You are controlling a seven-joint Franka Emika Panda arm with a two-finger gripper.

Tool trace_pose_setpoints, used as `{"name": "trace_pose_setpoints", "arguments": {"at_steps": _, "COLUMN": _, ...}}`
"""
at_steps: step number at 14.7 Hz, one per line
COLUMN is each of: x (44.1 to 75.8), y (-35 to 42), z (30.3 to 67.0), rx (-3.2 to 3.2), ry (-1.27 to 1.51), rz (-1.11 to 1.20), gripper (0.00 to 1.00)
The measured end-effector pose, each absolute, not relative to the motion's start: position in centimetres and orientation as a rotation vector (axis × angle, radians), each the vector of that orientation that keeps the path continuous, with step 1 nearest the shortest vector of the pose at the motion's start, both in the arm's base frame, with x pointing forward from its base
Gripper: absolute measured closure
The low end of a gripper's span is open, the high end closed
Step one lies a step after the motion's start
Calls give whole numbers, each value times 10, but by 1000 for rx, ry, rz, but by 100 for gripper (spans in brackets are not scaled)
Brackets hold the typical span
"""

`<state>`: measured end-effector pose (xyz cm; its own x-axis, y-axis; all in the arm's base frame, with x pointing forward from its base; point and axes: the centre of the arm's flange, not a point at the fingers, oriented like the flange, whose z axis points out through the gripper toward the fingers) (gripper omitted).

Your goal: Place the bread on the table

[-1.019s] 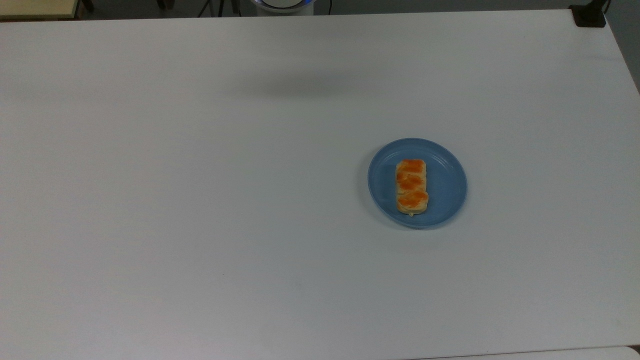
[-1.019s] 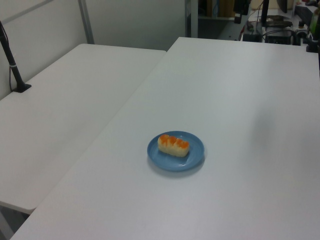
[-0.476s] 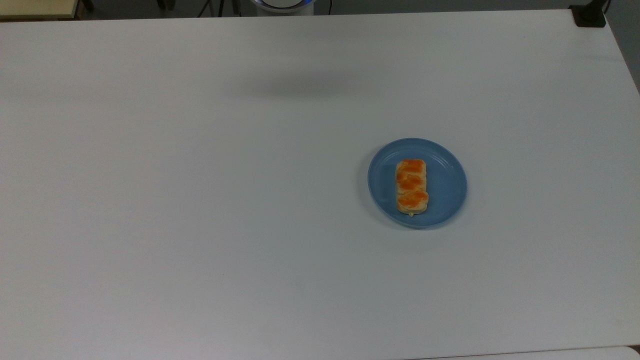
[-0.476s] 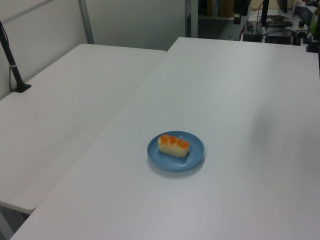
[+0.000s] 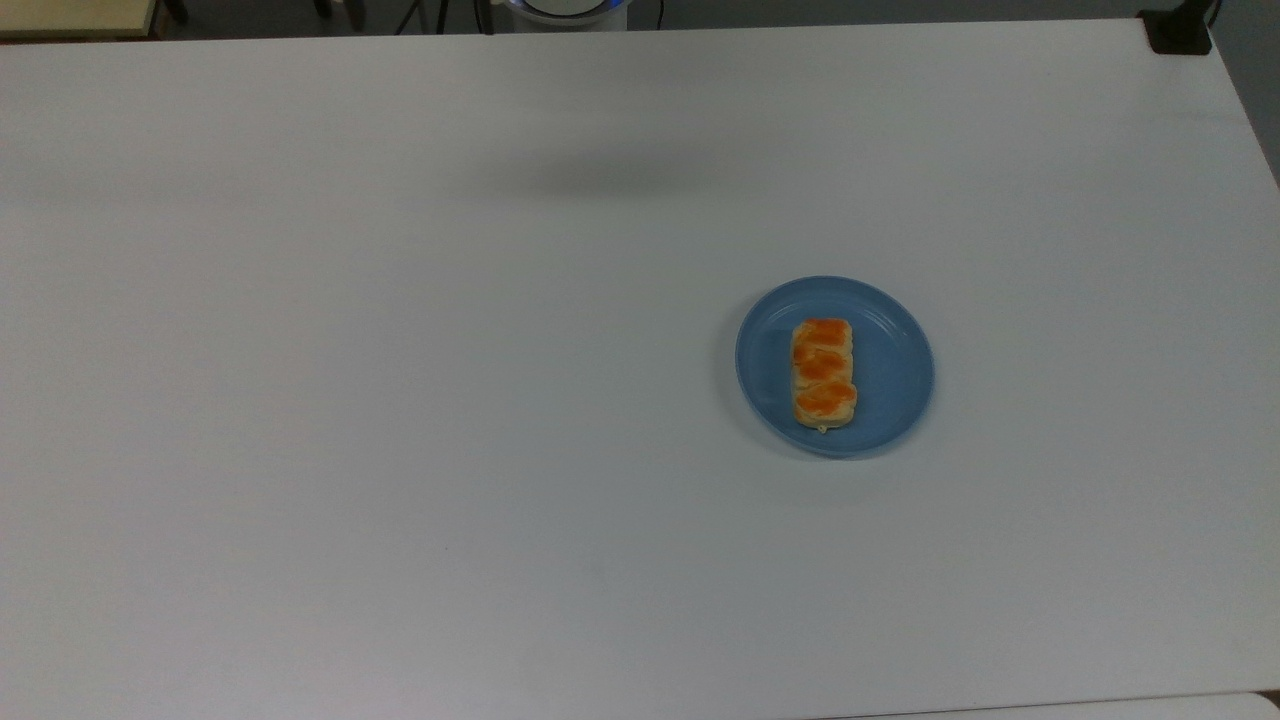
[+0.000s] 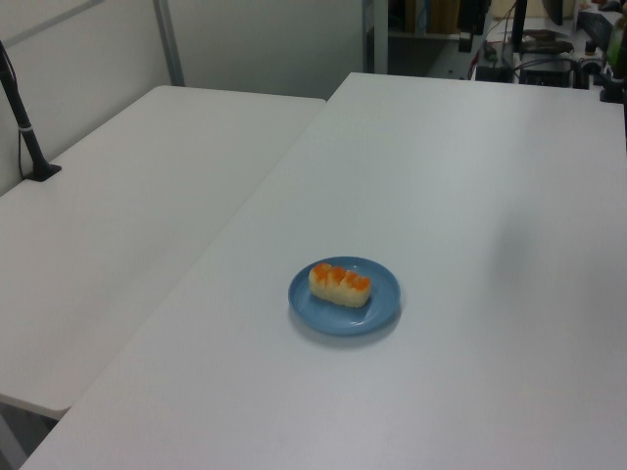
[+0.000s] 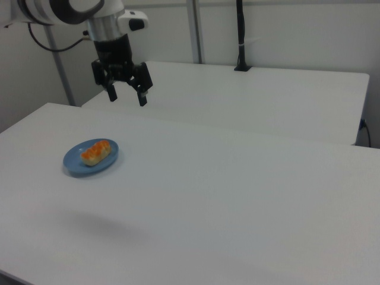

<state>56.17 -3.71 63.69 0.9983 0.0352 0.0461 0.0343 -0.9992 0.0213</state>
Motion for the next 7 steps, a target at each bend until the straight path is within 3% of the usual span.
{"name": "trace_pose_setpoints", "arguments": {"at_steps": 7, "x": 588, "y": 12, "z": 579, "rx": 3127, "ry": 193, "rz": -36, "gripper": 0}}
